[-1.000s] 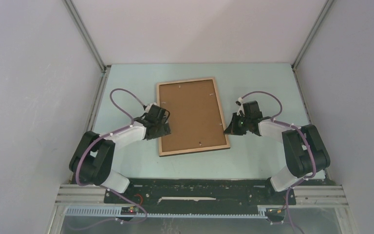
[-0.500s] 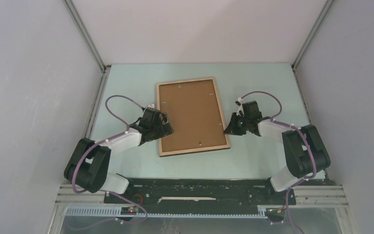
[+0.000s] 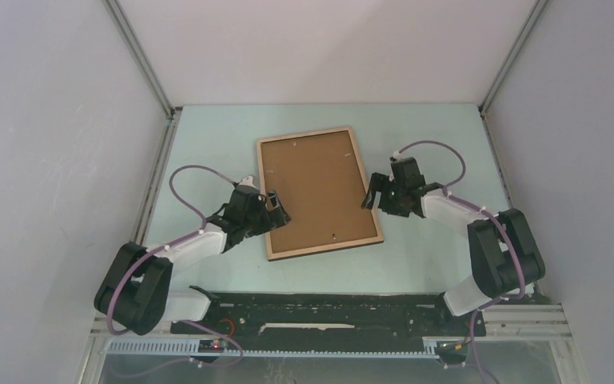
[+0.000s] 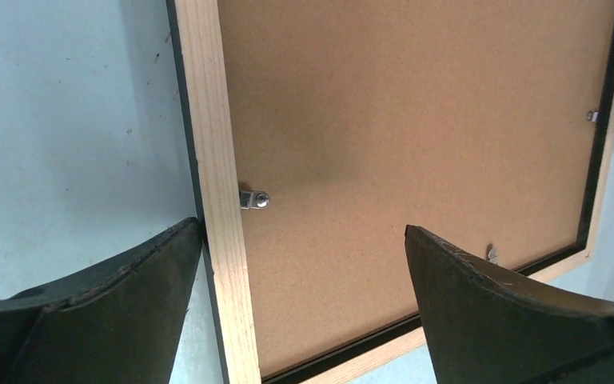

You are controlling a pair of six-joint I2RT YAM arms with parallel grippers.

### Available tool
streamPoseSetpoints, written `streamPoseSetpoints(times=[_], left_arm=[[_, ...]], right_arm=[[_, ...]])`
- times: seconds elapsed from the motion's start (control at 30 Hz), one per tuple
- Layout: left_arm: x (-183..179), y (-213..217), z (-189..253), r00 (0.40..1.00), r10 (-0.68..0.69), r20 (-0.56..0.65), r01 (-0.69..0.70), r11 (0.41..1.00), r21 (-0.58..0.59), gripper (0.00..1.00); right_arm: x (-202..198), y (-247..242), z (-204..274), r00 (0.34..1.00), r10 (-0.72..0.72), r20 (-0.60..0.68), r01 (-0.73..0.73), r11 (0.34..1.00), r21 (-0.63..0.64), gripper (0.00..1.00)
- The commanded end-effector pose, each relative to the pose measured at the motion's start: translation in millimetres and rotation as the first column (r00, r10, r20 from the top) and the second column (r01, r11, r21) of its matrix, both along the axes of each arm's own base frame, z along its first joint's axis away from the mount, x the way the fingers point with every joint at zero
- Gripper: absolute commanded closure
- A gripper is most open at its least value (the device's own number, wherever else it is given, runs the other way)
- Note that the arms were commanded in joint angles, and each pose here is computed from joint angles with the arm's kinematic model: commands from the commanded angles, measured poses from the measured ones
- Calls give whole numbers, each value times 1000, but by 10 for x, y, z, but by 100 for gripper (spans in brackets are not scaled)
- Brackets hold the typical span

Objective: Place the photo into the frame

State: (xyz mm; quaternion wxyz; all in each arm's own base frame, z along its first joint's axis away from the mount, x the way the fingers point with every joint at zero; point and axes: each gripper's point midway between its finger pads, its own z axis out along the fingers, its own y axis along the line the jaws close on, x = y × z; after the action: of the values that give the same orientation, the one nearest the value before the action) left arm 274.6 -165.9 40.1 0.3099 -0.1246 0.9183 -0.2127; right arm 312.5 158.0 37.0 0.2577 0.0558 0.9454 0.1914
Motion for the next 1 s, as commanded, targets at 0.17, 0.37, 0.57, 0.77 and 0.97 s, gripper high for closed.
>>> streamPoseSetpoints(times=[0.17, 0.37, 0.57, 0.77, 0.97], left_arm=[[216, 136, 397, 971, 41, 237, -48, 999, 24, 0], [253, 209, 374, 961, 44, 272, -63, 996, 62, 1], [281, 142, 302, 967, 51, 249, -58, 998, 19, 3], [315, 137, 290, 971, 59, 233, -64, 998, 16, 4], [333, 132, 269, 974, 63, 219, -69, 997, 18, 5]], right_arm=[[1134, 60, 647, 970, -209, 123, 218, 974, -66, 0], [1802, 191, 503, 961, -265, 81, 273, 954, -122, 4], [2203, 348, 416, 958, -260, 125, 277, 950, -145, 10], [2260, 405, 157, 966, -242, 93, 255, 953, -163, 19], [2232, 441, 63, 973, -210, 92, 226, 949, -221, 19]])
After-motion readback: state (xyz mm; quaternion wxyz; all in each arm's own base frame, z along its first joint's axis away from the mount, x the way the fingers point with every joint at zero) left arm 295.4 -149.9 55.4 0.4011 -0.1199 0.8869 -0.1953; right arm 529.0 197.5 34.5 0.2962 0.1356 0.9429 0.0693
